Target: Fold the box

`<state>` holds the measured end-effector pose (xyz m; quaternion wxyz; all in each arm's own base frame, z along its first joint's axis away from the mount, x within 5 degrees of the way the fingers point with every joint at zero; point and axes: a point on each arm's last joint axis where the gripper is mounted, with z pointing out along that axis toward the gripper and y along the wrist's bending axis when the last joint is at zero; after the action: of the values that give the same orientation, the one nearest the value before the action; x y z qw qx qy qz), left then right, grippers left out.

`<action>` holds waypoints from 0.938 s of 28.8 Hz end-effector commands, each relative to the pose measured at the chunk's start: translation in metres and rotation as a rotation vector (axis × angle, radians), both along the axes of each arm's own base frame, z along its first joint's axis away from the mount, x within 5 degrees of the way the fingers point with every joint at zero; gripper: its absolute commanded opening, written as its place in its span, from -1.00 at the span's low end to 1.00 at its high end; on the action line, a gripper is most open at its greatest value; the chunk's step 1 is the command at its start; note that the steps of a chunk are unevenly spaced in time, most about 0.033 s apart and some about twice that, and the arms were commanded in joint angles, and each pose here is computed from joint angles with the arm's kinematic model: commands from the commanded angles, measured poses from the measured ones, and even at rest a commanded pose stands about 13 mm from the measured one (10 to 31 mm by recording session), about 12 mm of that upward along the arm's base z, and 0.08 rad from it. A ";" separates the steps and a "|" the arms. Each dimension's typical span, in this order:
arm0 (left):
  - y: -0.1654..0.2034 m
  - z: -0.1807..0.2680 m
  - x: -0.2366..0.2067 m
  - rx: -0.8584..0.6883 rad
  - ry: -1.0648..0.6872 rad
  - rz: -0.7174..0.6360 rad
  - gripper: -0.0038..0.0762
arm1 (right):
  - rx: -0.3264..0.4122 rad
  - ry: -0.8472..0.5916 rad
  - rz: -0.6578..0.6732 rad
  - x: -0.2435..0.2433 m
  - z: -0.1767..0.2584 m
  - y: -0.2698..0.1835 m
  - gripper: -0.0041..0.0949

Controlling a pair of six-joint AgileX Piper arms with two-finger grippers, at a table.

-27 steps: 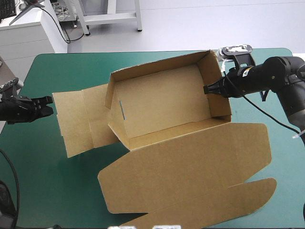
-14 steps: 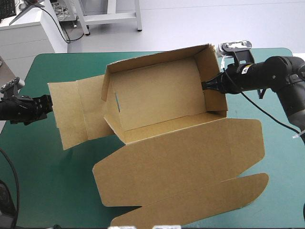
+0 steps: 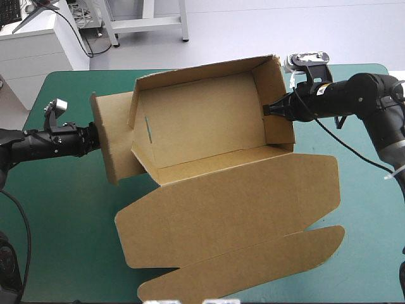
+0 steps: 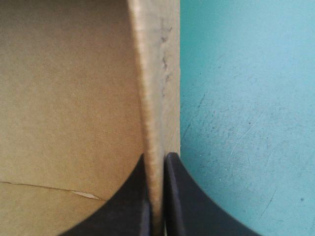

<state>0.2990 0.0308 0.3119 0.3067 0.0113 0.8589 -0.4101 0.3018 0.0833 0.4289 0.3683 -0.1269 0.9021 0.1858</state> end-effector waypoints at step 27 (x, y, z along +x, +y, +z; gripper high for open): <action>-0.106 0.086 -0.036 -0.223 -0.375 -0.389 0.42 | 0.024 -0.118 -0.111 0.015 0.013 -0.021 -0.95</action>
<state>0.2793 -0.0647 0.3726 0.3737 0.1805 0.7630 -0.4956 0.3266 0.0642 0.4135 0.3745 -0.0948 0.9099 0.1511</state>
